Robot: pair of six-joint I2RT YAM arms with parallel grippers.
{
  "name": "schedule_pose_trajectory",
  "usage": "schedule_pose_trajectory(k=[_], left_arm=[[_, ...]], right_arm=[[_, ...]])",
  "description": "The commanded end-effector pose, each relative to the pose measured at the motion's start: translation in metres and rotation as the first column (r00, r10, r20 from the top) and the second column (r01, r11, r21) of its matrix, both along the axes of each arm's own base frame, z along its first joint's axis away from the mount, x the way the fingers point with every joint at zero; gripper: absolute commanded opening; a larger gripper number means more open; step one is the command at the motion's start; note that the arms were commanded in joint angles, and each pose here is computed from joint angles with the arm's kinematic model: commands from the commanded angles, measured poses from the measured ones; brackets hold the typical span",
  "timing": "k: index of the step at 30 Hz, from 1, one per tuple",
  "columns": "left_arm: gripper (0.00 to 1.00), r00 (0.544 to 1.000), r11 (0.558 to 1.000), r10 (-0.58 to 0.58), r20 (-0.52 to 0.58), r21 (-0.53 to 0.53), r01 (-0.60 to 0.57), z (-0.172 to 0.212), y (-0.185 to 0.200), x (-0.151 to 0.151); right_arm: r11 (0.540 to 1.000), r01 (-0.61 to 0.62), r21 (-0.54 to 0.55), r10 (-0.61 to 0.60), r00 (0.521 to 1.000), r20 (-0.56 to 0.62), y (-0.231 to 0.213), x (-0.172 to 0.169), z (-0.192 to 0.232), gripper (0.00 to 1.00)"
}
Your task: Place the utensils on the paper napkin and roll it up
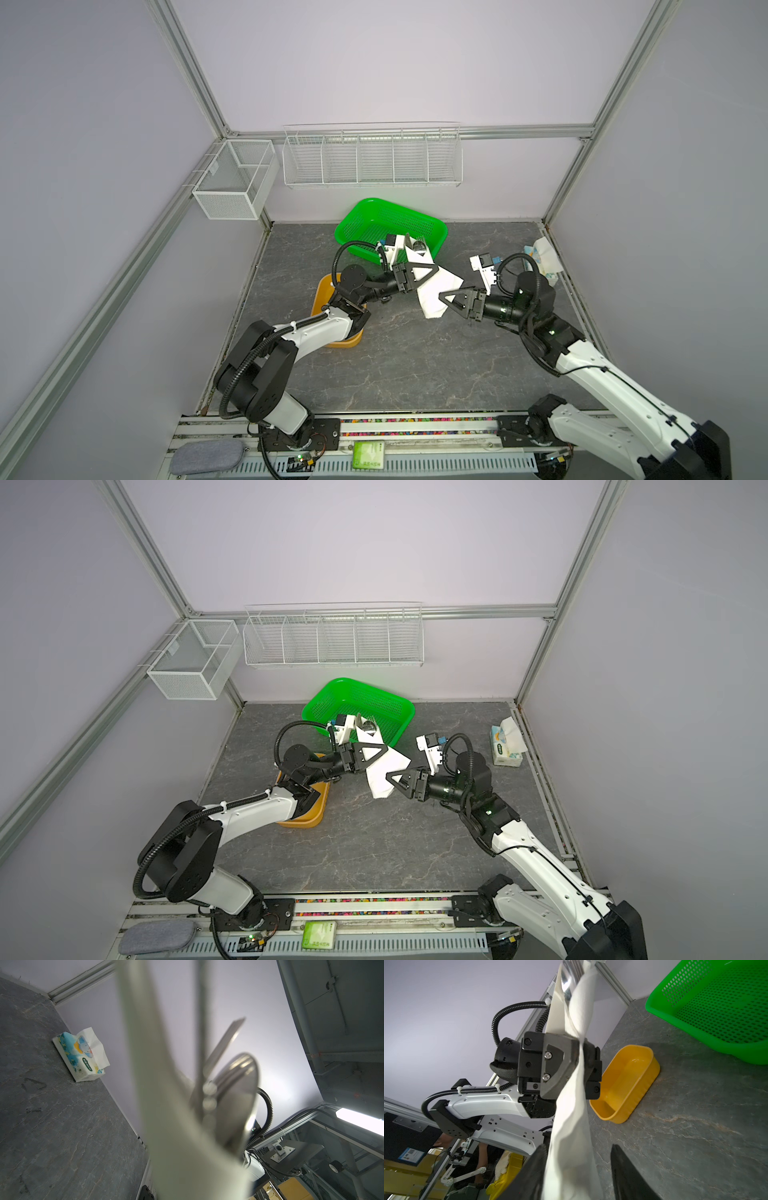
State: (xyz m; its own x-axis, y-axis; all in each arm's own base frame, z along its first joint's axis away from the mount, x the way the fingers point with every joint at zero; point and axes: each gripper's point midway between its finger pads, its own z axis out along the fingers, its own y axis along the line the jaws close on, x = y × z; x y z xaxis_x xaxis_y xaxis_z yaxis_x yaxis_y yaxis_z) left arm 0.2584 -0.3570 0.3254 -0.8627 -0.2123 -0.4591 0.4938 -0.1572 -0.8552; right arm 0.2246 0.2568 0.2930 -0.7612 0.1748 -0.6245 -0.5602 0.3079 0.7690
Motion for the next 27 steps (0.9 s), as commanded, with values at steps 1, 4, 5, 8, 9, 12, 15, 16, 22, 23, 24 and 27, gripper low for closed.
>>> schedule_pose_trajectory(k=[1, 4, 5, 8, 9, 12, 15, 16, 22, 23, 24, 27], left_arm=[[0.00, 0.998, 0.997, 0.009, 0.064, -0.072, -0.005, 0.035, 0.007, -0.004], [0.00, 0.998, 0.996, 0.005, 0.063, -0.085, 0.000, 0.038, 0.008, -0.006], [0.00, 0.998, 0.996, 0.005, 0.061, -0.085, 0.001, 0.038, 0.008, -0.006], [0.00, 0.998, 0.996, 0.000, 0.059, -0.091, 0.005, 0.040, 0.008, -0.007], [0.00, 0.998, 0.995, -0.004, 0.060, -0.096, 0.010, 0.042, 0.008, -0.008], [0.00, 0.999, 0.995, -0.012, 0.053, -0.098, 0.017, 0.042, 0.008, -0.008], [0.00, 0.999, 0.995, -0.014, 0.051, -0.100, 0.019, 0.042, 0.009, -0.009], [0.00, 0.999, 0.995, -0.013, 0.049, -0.099, 0.018, 0.041, 0.009, -0.009], [0.00, 0.999, 0.996, 0.012, 0.036, -0.085, -0.009, 0.036, 0.011, -0.004], [0.00, 0.999, 0.997, 0.018, 0.036, -0.079, -0.015, 0.034, 0.012, -0.003], [0.00, 0.999, 0.997, 0.023, 0.035, -0.072, -0.021, 0.033, 0.012, -0.001], [0.00, 0.998, 0.998, 0.052, 0.028, -0.042, -0.051, 0.026, 0.014, 0.004]], right_arm=[[1.000, -0.003, 0.022, 0.002, 0.999, 0.036, 0.000, 0.001, 0.013, 0.42], [1.000, -0.007, 0.025, 0.006, 0.999, 0.031, 0.001, 0.003, 0.010, 0.35], [1.000, -0.005, 0.021, 0.005, 1.000, 0.028, 0.002, 0.003, 0.008, 0.32], [1.000, 0.002, 0.013, -0.003, 1.000, 0.014, 0.001, 0.005, 0.002, 0.27], [1.000, 0.002, 0.011, -0.002, 1.000, 0.011, 0.002, 0.005, 0.000, 0.25], [1.000, 0.003, 0.008, -0.003, 1.000, 0.003, 0.002, 0.007, -0.004, 0.22], [1.000, 0.014, 0.000, -0.014, 1.000, -0.005, 0.001, 0.009, -0.007, 0.20], [1.000, 0.016, -0.002, -0.016, 1.000, -0.010, 0.001, 0.010, -0.009, 0.19], [1.000, 0.023, -0.006, -0.023, 1.000, 0.003, -0.001, 0.008, -0.003, 0.29], [0.999, 0.036, -0.012, -0.036, 0.999, 0.013, -0.004, 0.008, -0.001, 0.33], [0.999, 0.048, -0.021, -0.047, 0.999, 0.017, -0.006, 0.008, 0.001, 0.35], [0.995, 0.081, -0.055, -0.079, 0.996, 0.033, -0.014, 0.006, 0.005, 0.44]])
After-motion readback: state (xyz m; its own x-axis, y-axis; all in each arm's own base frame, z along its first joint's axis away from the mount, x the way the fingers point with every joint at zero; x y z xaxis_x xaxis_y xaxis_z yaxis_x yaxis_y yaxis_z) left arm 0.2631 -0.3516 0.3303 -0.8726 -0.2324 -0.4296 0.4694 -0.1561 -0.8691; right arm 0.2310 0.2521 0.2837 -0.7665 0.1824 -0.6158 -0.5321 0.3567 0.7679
